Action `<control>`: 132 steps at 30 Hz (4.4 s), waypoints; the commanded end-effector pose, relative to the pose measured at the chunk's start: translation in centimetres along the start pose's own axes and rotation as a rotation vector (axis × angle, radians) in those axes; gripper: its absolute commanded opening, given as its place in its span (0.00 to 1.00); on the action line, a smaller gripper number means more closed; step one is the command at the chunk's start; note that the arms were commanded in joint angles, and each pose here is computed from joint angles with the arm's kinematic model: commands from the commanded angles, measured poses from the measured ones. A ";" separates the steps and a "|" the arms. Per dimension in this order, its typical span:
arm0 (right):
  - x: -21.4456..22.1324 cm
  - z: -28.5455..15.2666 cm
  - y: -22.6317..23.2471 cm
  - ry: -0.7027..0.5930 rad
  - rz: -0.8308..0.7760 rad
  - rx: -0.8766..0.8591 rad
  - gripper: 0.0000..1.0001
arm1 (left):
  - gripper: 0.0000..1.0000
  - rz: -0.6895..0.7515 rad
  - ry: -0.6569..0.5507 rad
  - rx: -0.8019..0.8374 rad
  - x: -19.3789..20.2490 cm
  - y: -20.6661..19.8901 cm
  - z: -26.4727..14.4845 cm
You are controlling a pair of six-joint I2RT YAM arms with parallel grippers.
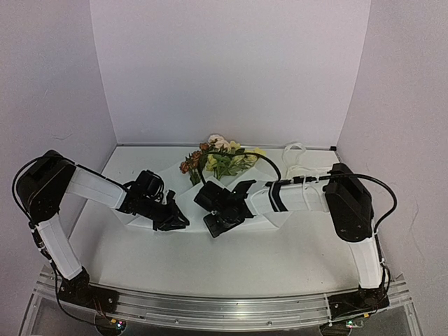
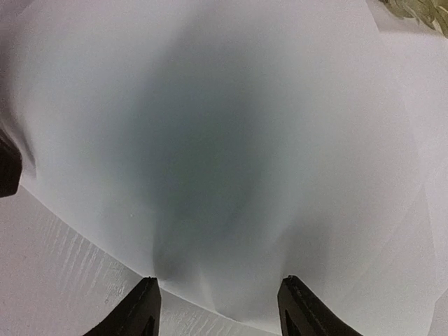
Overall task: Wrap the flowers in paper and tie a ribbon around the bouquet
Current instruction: Press the fold line of the 1/4-folded wrapping paper.
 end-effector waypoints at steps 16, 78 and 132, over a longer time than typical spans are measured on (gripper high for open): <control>0.1 -2.4 1.0 -0.032 0.000 -0.011 0.45 | 0.18 -0.054 -0.020 -0.043 -0.8 1.9 0.7; 7.2 -1.2 -8.8 0.108 0.600 -0.092 0.35 | 0.18 -0.070 -0.104 -0.095 0.1 5.1 -3.2; 9.9 4.2 -12.0 0.103 1.114 -0.367 0.24 | 0.20 -0.233 -0.278 -0.089 -1.3 9.6 -11.2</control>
Point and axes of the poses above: each gripper's point midway between its finger pads, its own z axis out along the fingers, its own y axis along the line the jaws close on, x = y × z, the point moved 5 cm from there along -z, back along the fingers, and after that the axes turned 6 degrees about -z, right-handed, at the moved point
